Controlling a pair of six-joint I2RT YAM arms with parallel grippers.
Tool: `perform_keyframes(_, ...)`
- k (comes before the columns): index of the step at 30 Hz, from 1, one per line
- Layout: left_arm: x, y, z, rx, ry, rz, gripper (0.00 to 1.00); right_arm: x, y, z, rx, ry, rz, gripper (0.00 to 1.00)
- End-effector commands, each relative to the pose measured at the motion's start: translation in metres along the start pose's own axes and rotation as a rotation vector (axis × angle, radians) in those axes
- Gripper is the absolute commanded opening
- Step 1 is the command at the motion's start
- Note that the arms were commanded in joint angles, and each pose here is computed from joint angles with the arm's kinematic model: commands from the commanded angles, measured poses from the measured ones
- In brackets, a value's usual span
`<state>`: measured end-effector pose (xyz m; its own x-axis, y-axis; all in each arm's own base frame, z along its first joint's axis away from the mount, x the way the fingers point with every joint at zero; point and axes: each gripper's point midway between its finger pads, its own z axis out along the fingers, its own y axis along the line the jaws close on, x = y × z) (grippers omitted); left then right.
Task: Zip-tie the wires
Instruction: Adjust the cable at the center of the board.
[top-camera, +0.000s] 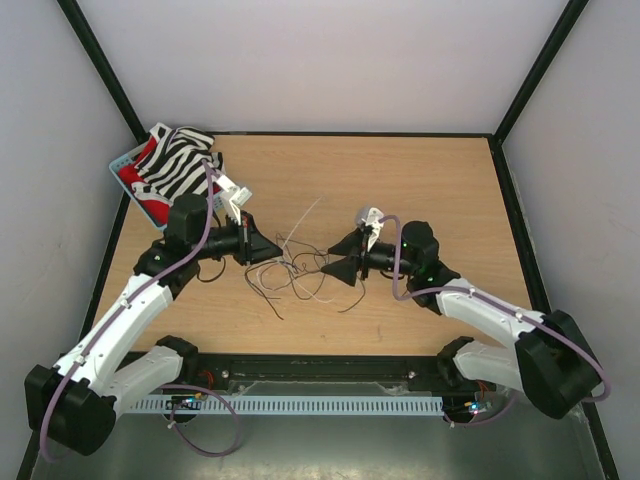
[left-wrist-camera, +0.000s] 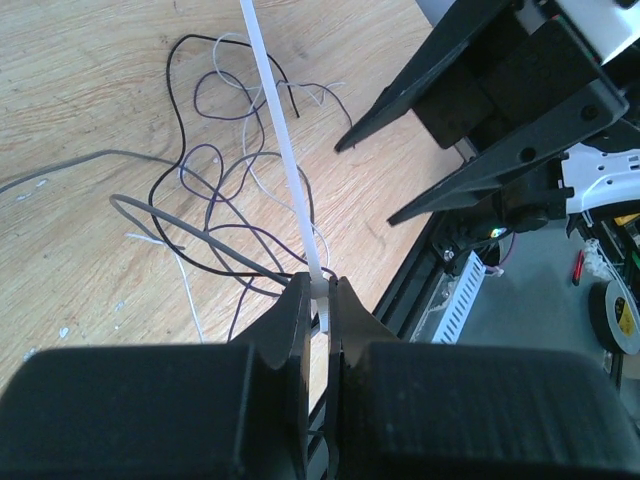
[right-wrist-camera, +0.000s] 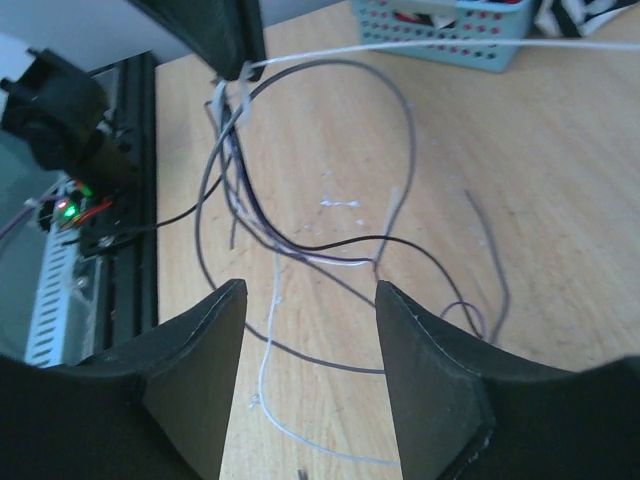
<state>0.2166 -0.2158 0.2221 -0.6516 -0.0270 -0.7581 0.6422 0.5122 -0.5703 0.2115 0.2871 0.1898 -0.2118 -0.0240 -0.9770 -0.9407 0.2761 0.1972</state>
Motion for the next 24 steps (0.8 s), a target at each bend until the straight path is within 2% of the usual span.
perform_keyframes(1, -0.020, -0.014, -0.003, 0.046, -0.036, 0.055, 0.00, -0.004, 0.026, 0.006, -0.193, -0.002, 0.010, 0.63)
perform_keyframes(9, -0.025, -0.019, -0.004, 0.065, -0.044, 0.058, 0.00, 0.041, 0.020, 0.020, -0.174, 0.110, 0.150, 0.65)
perform_keyframes(24, -0.024, -0.020, -0.004, 0.066, -0.045, 0.044, 0.00, 0.066, 0.025, 0.053, -0.179, 0.157, 0.237, 0.64)
